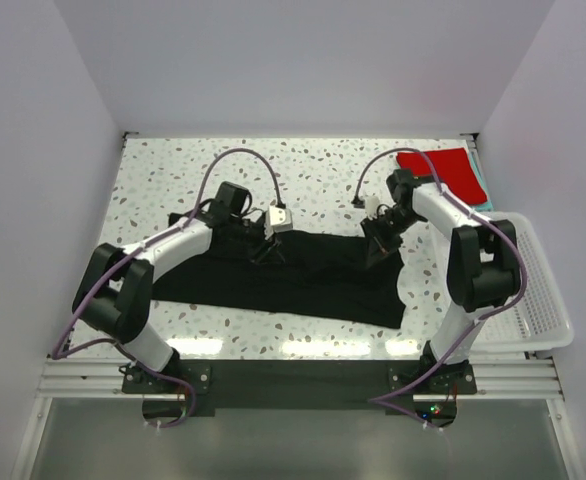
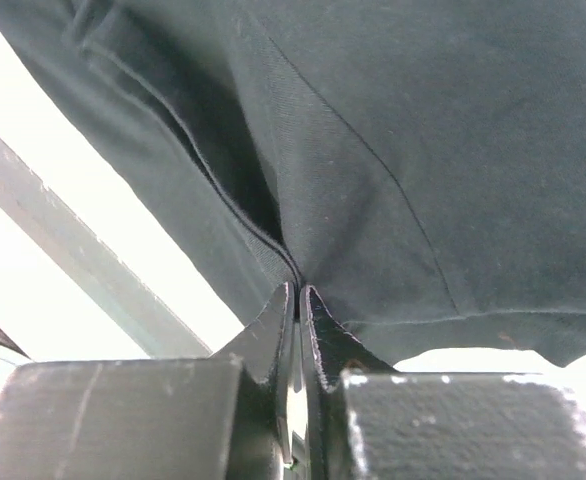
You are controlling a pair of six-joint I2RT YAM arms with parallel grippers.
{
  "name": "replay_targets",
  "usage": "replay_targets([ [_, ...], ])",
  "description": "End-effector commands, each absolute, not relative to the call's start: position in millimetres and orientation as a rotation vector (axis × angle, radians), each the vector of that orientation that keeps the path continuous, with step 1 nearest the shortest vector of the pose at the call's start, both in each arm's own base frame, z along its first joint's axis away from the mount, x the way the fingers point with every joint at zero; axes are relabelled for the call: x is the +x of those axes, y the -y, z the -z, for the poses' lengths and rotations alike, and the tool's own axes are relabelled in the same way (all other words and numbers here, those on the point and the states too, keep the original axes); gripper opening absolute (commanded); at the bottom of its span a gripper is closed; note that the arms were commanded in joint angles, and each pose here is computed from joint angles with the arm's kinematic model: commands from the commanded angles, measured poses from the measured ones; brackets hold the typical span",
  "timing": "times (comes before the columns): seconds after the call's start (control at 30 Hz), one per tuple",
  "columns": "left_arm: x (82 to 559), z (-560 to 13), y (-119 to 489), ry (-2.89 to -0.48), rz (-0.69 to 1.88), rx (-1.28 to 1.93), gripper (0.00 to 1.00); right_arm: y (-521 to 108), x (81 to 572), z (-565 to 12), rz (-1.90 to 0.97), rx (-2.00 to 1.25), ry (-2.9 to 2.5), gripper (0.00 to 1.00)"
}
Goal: Fold and stack the t-shirts
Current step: Fold the tshirt
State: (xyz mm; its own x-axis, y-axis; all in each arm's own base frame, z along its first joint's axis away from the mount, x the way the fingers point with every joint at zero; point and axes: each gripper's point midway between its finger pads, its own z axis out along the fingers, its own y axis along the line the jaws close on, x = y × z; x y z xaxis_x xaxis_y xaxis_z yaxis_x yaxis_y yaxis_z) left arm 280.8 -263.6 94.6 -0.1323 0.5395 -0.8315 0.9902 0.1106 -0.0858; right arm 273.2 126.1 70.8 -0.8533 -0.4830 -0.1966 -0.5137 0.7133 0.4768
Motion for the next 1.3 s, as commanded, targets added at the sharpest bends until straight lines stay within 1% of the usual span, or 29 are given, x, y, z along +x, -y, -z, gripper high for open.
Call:
replay_targets([
  [0.0,278,-108,253,-1.768,0.942,1.431,0.44,-123,247,-78,-0.786,-1.001,-2.831,0.10],
  [0.2,273,-104,246,-1.794,0.942,1.418,0.44,-121,249,-70,-0.720,-0.996,-2.837,0.11],
  [0.23,273,-104,245,-1.792,0.943,1.419,0.44,-122,252,-70,-0.709,-0.993,-2.831,0.15],
  [0.27,273,-104,246,-1.791,0.942,1.418,0.44,-122,255,-71,-0.700,-0.986,-2.828,0.21],
  [0.3,272,-103,245,-1.795,0.944,1.418,0.44,-121,257,-72,-0.687,-0.979,-2.830,0.23],
  [0.5,271,-104,244,-1.793,0.944,1.416,0.44,-121,265,-78,-0.655,-0.959,-2.817,0.25],
  [0.77,271,-102,243,-1.798,0.942,1.417,0.44,-127,262,-89,-0.698,-0.967,-2.810,0.26],
  [0.83,271,-102,243,-1.800,0.945,1.417,0.44,-129,259,-91,-0.706,-0.980,-2.806,0.24],
  [0.9,271,-102,242,-1.799,0.941,1.418,0.44,-130,256,-90,-0.714,-0.990,-2.811,0.20],
  [0.93,272,-103,242,-1.797,0.941,1.417,0.44,-130,254,-89,-0.718,-0.996,-2.820,0.14],
  [1.03,273,-103,241,-1.802,0.941,1.415,0.44,-130,249,-87,-0.723,-1.015,-2.831,0.04],
  [1.1,273,-103,241,-1.802,0.942,1.417,0.44,-130,246,-86,-0.731,-1.020,-2.839,0.00],
  [1.27,275,-105,239,-1.800,0.933,1.415,0.44,-135,235,-93,-0.795,-1.054,-2.826,0.00],
])
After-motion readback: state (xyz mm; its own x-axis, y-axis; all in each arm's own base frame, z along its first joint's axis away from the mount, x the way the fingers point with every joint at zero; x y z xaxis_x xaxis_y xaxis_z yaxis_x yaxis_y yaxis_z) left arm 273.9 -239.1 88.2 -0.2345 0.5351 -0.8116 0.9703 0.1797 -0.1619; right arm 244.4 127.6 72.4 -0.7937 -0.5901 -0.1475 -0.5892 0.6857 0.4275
